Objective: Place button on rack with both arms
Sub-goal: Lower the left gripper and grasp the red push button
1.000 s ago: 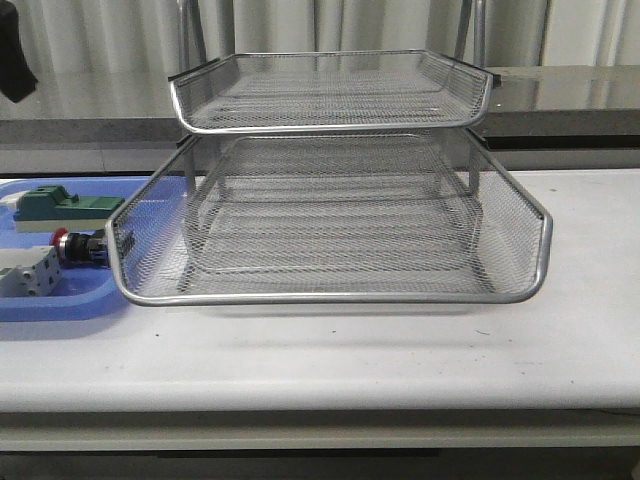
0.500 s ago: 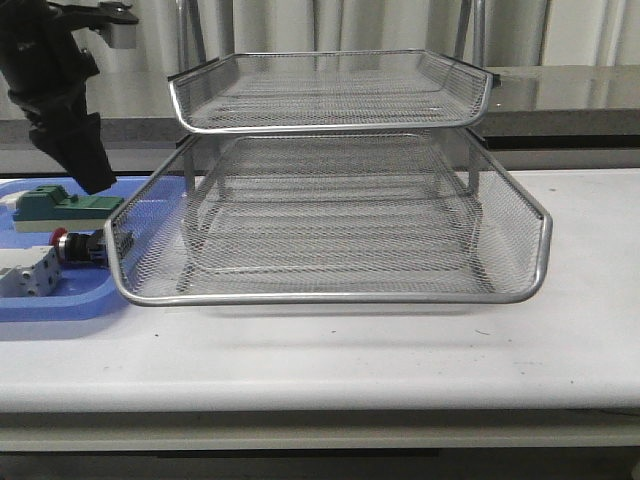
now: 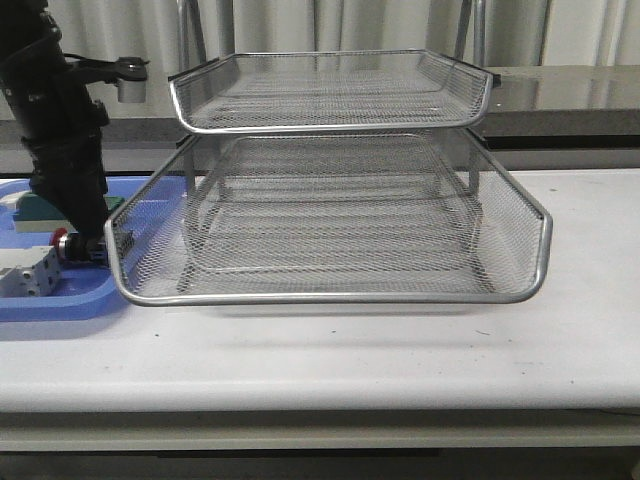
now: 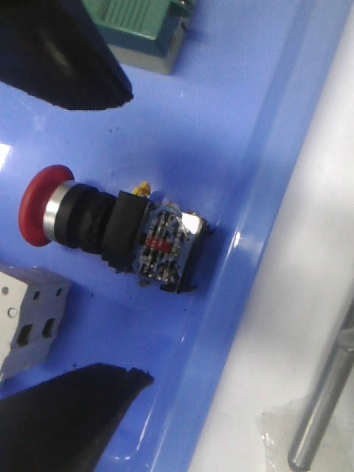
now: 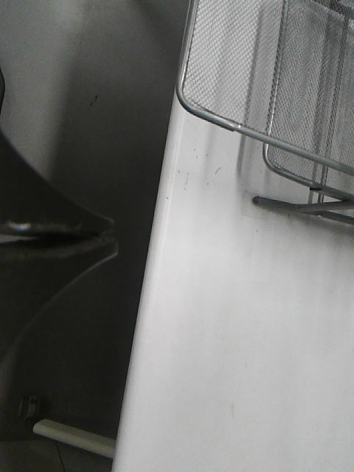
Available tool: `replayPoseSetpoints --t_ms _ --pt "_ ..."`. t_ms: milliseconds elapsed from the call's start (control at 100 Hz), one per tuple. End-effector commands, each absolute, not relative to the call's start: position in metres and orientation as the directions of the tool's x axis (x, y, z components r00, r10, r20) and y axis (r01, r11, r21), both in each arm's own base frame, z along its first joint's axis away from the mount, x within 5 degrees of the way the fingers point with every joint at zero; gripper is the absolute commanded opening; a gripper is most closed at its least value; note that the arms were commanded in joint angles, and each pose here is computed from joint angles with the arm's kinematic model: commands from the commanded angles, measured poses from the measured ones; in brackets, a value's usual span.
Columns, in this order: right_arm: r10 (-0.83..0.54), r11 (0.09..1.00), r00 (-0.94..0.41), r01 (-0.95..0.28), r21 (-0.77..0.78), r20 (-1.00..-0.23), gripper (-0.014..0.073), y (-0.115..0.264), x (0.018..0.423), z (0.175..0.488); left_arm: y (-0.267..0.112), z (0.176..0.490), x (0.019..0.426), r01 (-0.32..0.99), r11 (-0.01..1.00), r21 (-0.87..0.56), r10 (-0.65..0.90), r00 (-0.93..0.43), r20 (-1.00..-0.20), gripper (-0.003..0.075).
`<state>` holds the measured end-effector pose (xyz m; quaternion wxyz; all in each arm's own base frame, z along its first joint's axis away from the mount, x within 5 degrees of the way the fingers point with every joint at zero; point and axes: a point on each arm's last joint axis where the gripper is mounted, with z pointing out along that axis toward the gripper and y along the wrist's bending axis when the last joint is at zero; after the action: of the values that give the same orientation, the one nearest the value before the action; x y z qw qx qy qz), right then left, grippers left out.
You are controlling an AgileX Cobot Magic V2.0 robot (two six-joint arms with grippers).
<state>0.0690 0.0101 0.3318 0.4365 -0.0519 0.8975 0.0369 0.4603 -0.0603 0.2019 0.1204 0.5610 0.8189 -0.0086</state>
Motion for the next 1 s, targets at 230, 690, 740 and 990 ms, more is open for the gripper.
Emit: replayPoseSetpoints --t_ms 230,690,740,990 --pt "-0.057 0.992 -0.541 -0.123 0.012 -0.839 -0.0071 0.010 0.072 0.346 -0.065 0.224 0.468 0.905 0.357 0.232 0.917 -0.293 -0.270 0.0659" --pt "-0.057 0.992 -0.541 -0.123 0.012 -0.839 -0.0071 0.010 0.072 0.346 -0.066 0.194 0.475 0.913 0.359 0.192 0.918 -0.308 -0.251 0.0659" --pt "-0.057 0.992 -0.541 -0.123 0.012 -0.839 -0.0071 0.010 0.072 0.346 -0.066 0.193 0.475 0.912 0.360 0.196 0.917 -0.308 -0.252 0.0659" --pt "-0.057 0.992 -0.541 -0.123 0.012 -0.839 -0.0071 0.010 0.072 0.346 -0.066 0.193 0.476 0.909 0.363 0.204 0.915 -0.308 -0.260 0.0659"
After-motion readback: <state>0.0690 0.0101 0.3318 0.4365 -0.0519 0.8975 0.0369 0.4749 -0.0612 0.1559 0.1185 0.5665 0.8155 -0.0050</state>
